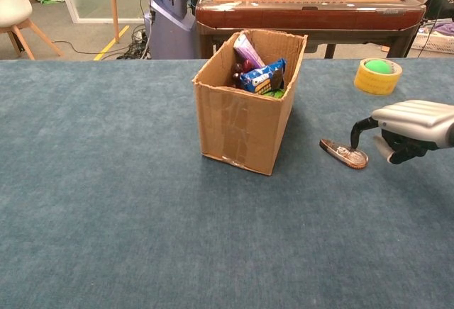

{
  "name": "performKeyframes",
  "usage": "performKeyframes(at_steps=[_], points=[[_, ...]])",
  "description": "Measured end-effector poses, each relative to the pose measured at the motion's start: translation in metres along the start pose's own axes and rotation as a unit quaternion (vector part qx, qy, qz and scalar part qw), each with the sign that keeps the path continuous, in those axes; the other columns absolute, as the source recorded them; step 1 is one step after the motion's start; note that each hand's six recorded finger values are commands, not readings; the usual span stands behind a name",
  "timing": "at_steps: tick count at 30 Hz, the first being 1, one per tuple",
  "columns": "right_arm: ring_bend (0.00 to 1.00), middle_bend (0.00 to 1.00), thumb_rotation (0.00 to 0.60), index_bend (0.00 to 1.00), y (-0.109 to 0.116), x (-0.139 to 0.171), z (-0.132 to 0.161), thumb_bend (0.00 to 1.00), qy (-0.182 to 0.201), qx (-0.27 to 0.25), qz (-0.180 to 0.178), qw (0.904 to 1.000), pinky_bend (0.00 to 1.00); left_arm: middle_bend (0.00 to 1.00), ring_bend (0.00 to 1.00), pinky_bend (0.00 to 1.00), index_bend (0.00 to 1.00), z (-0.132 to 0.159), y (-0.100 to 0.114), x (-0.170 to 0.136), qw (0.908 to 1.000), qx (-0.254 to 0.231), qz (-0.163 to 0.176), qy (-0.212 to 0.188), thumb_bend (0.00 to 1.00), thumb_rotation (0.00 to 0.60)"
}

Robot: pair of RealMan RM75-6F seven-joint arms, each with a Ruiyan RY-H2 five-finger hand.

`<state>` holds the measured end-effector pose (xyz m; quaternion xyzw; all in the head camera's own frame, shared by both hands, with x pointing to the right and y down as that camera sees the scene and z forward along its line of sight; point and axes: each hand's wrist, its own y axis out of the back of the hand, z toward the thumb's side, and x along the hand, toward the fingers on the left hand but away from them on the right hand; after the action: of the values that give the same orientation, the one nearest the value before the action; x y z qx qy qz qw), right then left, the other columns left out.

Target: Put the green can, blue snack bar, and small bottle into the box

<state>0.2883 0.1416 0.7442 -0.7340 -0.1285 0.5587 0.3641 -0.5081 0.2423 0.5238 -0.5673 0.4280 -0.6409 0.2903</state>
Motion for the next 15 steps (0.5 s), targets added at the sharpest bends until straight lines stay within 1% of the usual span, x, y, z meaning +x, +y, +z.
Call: performKeyframes(at_steps=[8,15], points=[[1.0,1.0,0.6,0.33,0.0,0.007,0.009,1.0,0.018,-0.006,-0.002,0.9998,1.0,0.32,0.27,0.45,0.29,0.0,0.0,0.0,1.0,0.0,0.0,0.0,0.31,0.6],[1.0,1.0,0.6,0.33,-0.004,0.015,0.018,1.0,0.035,-0.005,0.009,0.9993,1.0,0.32,0.27,0.45,0.29,0.0,0.0,0.0,1.0,0.001,0.0,0.0,0.31,0.6]])
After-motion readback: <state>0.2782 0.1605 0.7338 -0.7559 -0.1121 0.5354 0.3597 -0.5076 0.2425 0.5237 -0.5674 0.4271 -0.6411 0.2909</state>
